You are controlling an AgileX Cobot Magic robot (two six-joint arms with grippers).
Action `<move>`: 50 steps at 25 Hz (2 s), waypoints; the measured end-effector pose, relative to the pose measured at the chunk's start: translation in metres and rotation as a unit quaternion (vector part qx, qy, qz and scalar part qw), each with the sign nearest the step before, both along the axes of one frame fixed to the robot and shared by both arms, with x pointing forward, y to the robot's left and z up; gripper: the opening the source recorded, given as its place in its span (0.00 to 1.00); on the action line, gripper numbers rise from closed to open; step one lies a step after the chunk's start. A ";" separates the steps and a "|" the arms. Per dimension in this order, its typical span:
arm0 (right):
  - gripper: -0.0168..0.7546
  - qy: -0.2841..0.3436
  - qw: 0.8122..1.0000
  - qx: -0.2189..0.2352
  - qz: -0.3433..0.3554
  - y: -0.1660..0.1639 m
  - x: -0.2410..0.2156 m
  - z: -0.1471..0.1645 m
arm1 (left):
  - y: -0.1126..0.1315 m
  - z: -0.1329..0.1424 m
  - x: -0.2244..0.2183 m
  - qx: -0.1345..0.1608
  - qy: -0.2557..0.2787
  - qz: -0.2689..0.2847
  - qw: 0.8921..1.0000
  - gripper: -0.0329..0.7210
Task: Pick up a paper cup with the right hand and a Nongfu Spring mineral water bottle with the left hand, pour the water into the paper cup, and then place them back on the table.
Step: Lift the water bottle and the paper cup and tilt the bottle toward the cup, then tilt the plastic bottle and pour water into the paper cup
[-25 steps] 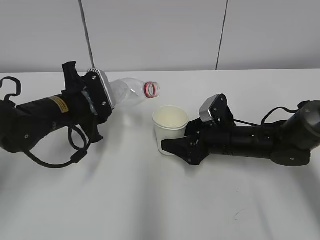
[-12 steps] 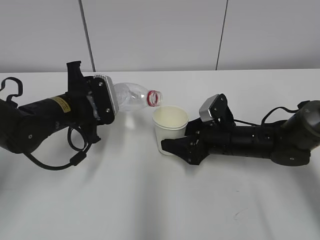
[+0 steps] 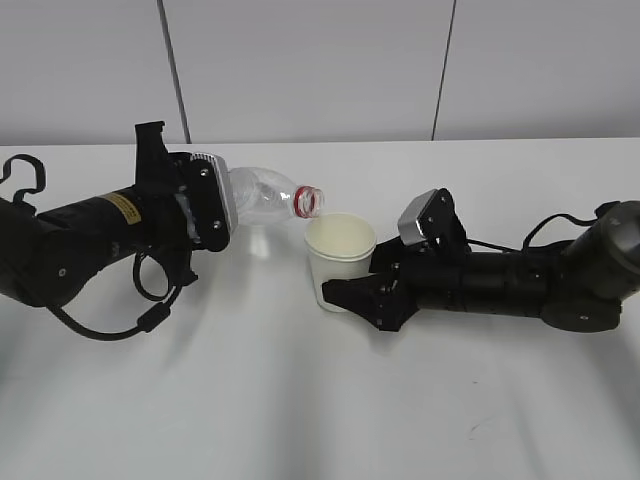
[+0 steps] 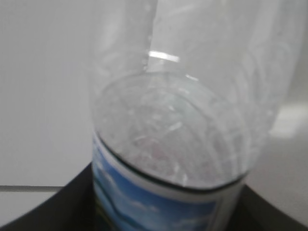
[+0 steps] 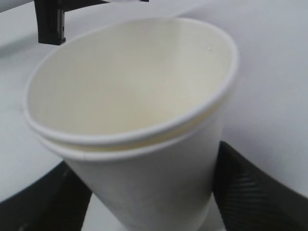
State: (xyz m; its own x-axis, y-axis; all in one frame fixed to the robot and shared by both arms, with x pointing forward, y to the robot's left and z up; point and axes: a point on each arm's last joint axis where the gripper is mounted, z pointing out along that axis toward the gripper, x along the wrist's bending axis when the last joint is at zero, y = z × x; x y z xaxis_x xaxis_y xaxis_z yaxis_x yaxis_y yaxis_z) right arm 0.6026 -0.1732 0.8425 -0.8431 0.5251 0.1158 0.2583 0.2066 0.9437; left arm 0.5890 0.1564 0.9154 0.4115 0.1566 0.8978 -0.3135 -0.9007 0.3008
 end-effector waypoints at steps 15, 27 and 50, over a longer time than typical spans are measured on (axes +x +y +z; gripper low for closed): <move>0.74 -0.005 1.000 -0.006 0.003 0.000 0.000 0.000 | -0.003 0.001 -0.001 0.020 -0.015 -0.005 1.000 0.57; 0.71 -0.005 1.000 -0.006 0.004 0.000 0.000 -0.001 | -0.011 0.010 0.005 0.026 -0.041 -0.011 0.999 0.57; 0.71 -0.007 1.000 -0.008 0.005 0.000 0.000 -0.001 | -0.010 0.013 0.006 0.058 -0.069 -0.011 0.996 0.57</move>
State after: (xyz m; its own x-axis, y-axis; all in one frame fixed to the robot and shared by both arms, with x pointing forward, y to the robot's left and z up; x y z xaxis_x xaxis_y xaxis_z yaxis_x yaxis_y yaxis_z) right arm 0.6022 -0.1732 0.8420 -0.8501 0.5179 0.0952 0.2421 0.2238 0.9441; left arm 0.5952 0.1467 0.9280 0.2848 0.0407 0.9577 -0.3647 -0.9194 0.1475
